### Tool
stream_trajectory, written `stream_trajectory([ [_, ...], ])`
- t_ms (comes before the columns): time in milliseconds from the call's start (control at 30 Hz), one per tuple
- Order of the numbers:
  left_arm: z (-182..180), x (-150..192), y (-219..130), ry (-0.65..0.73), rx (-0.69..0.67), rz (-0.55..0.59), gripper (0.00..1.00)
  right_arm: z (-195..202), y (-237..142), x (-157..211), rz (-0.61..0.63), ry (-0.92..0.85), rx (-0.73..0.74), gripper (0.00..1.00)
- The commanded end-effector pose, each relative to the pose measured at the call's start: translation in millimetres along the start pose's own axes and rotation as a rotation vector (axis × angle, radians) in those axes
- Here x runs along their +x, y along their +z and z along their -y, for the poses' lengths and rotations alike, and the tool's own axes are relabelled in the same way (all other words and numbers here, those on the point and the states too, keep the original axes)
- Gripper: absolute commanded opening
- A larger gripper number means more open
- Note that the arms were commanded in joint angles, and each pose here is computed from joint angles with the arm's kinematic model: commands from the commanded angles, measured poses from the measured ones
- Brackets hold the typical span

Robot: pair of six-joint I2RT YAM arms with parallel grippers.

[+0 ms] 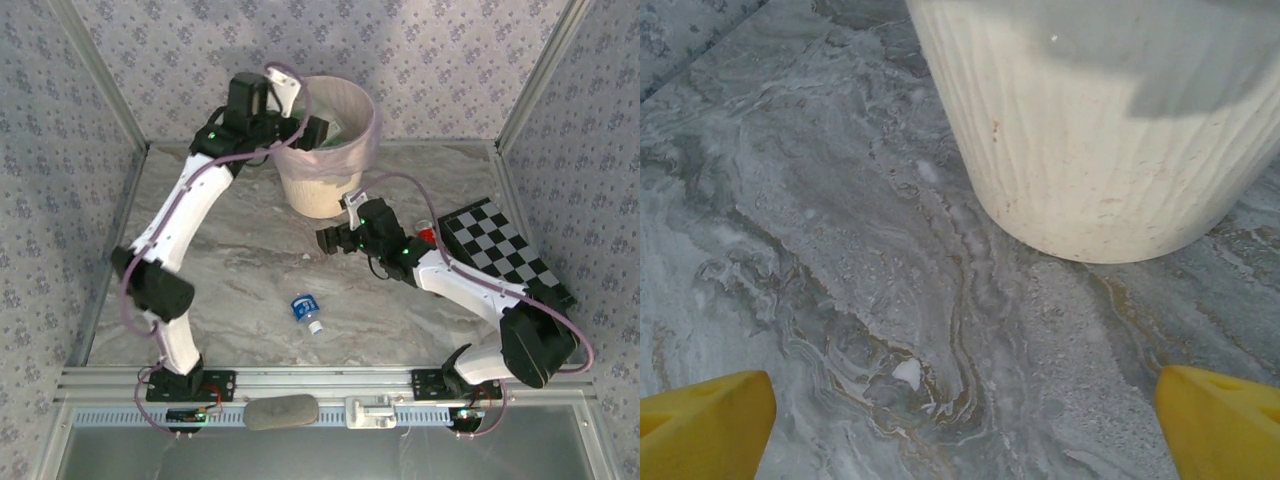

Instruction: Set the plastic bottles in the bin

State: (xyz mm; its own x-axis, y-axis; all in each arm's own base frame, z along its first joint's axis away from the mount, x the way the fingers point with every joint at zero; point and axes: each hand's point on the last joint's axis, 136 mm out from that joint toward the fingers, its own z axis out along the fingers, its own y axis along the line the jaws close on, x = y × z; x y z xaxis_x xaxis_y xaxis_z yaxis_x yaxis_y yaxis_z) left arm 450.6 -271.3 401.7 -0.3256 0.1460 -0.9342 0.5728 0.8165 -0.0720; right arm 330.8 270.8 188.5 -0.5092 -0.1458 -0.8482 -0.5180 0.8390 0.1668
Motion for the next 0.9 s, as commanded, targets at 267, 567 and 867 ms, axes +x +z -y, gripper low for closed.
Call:
stream_trajectory([
  [267, -50, 67, -52, -0.171, -0.285, 0.149, 1.0, -55, 16, 42, -0.121, 0.008, -0.126, 0.99],
  [567, -95, 195, -98, -0.385, -0.527, 0.062, 1.0, -100, 26, 98, -0.321, -0.095, -0.154, 0.99],
  [867, -120, 280, -141, -0.604, -0.73, 0.031, 1.0, -128, 42, 138, -0.477, -0.217, -0.118, 0.99],
])
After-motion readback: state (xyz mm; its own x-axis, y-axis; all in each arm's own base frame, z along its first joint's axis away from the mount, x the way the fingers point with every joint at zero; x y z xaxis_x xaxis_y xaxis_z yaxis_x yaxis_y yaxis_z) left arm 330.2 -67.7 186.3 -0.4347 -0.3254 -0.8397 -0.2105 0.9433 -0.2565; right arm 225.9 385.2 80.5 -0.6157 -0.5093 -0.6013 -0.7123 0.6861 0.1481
